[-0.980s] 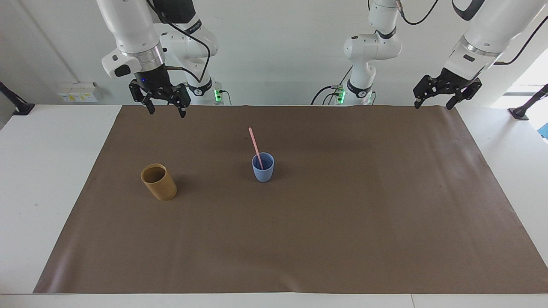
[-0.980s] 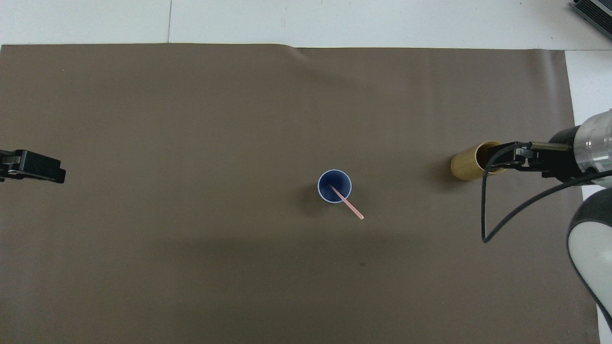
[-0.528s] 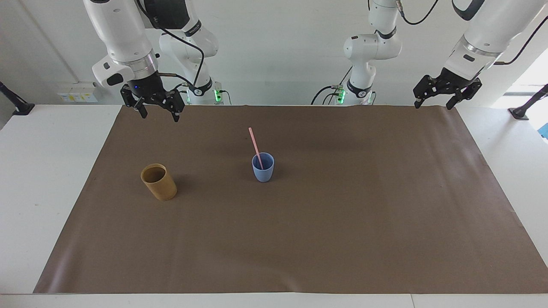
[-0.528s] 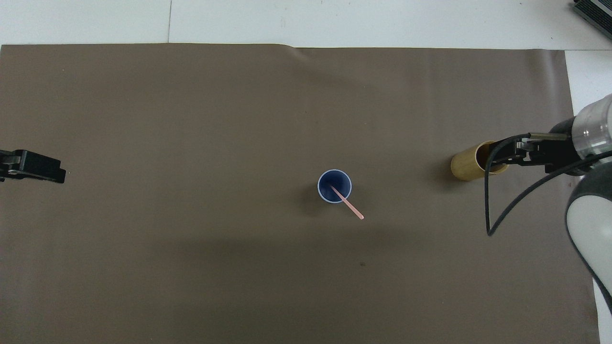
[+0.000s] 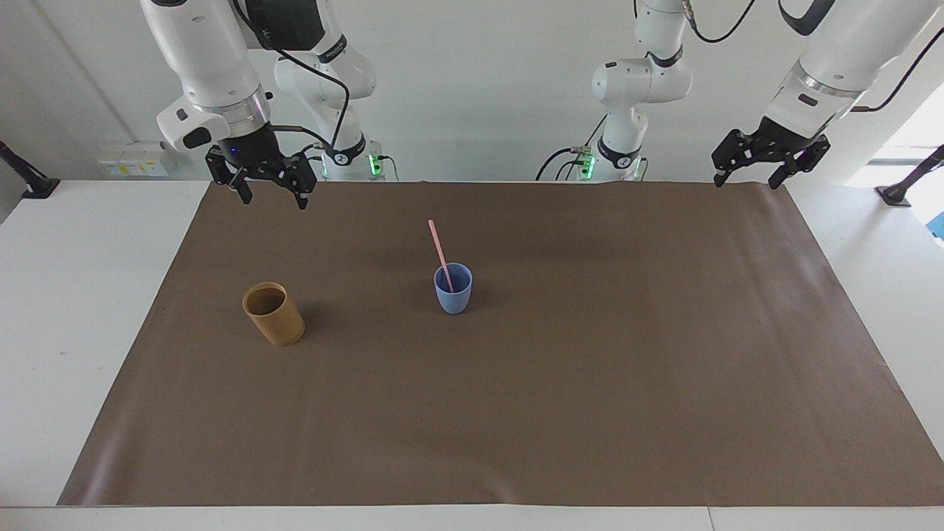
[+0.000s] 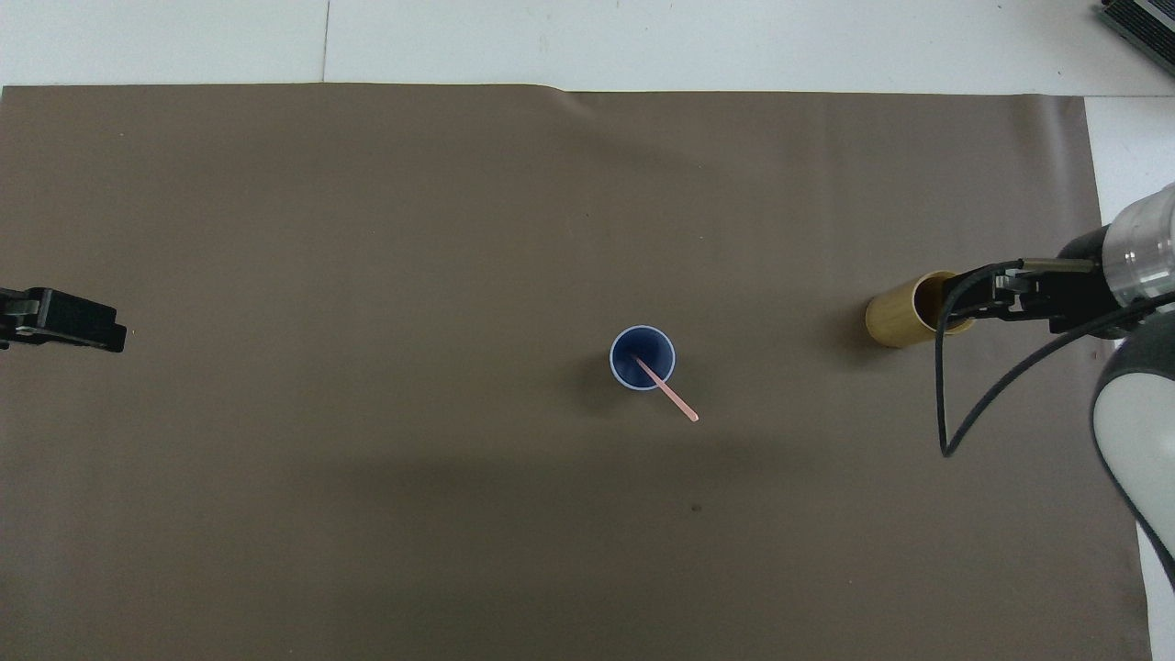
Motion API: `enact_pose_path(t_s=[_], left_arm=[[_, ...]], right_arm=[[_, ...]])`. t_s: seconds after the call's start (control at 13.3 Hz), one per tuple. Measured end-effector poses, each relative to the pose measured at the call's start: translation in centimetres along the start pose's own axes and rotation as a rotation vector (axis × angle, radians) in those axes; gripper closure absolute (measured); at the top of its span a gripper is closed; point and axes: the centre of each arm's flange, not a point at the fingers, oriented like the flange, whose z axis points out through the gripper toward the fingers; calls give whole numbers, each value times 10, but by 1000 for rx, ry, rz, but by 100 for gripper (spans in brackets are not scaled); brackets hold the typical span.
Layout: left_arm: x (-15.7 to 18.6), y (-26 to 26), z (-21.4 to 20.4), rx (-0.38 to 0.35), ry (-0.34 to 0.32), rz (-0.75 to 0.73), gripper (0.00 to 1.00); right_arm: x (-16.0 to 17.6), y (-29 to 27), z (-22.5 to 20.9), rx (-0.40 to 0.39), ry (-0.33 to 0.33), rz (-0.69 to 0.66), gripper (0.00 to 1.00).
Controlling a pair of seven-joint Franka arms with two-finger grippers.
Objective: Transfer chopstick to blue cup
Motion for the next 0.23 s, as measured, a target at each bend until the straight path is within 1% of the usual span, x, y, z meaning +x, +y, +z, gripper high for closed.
enact_pose_path(t_s=[0.23], left_arm=[[0, 0, 0, 0, 0, 0, 0]], right_arm=[[-1, 0, 2, 3, -6, 1, 0]])
